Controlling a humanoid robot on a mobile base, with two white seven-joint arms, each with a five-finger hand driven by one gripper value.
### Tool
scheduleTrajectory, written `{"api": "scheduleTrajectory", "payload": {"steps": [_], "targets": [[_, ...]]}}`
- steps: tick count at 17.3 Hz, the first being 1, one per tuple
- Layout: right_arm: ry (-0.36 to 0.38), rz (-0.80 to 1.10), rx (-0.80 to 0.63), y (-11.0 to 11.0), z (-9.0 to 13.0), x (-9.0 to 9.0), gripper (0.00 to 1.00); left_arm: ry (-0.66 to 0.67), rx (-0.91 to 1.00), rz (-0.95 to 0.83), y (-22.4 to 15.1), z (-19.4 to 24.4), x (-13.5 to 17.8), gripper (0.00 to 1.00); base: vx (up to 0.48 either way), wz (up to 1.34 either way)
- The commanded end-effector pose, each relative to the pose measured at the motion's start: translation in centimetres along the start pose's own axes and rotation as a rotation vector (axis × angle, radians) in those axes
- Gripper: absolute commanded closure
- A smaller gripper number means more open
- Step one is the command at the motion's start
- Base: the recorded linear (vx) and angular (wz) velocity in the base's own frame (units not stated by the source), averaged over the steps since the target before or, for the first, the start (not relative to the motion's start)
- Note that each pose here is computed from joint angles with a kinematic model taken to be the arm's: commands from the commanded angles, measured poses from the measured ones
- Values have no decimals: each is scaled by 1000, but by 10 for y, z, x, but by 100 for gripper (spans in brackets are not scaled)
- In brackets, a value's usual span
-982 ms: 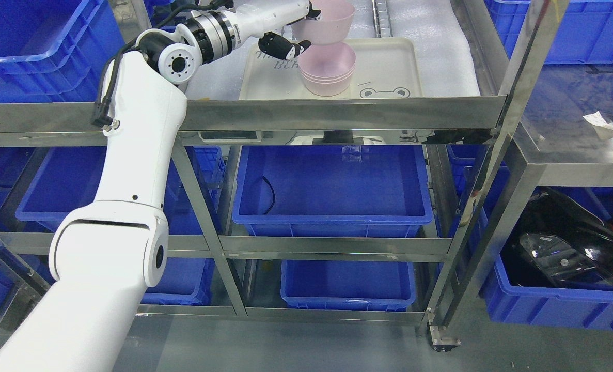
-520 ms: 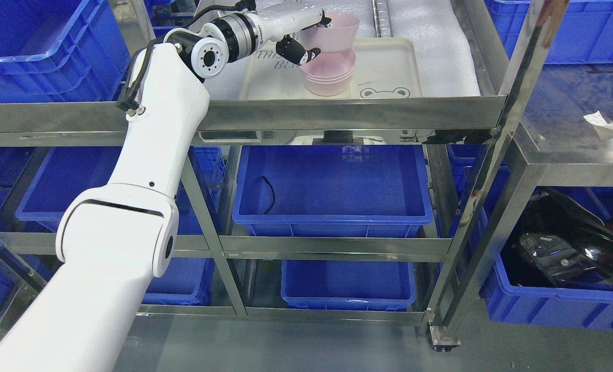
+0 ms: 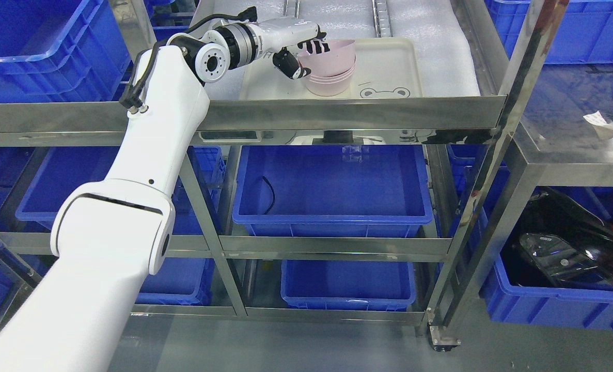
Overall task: Stack pink IKEA bowl on shelf middle layer
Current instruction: 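Lower the pink bowl onto the pink bowl on the tray, then open the left hand and withdraw it from the stacked bowls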
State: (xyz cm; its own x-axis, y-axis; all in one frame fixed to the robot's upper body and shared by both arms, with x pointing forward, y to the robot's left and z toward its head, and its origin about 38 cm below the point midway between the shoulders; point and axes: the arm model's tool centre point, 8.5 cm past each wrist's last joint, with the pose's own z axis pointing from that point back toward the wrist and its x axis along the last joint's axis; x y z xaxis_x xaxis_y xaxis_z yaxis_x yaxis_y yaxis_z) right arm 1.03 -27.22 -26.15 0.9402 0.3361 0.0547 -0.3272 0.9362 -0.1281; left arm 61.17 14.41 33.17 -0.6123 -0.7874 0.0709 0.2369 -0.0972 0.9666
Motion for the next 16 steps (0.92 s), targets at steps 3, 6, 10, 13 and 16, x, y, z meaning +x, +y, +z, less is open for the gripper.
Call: {"api": "scheduleTrajectory", "payload": {"steps": [3, 6, 10, 13, 16], "targets": [[2, 1, -14, -8, 0, -7, 0, 27, 14, -43, 17, 10, -7, 39, 0, 0], [2, 1, -14, -8, 0, -7, 0, -12, 128, -9, 43, 16, 3, 37, 0, 0], [2, 1, -14, -8, 0, -7, 0, -74, 341, 214, 55, 38, -5, 34, 0, 0], [2, 1, -14, -8, 0, -7, 0, -163, 470, 443, 61, 48, -4, 34, 0, 0], [2, 1, -14, -8, 0, -7, 0, -237, 528, 619, 47, 51, 5, 33, 0, 0]]}}
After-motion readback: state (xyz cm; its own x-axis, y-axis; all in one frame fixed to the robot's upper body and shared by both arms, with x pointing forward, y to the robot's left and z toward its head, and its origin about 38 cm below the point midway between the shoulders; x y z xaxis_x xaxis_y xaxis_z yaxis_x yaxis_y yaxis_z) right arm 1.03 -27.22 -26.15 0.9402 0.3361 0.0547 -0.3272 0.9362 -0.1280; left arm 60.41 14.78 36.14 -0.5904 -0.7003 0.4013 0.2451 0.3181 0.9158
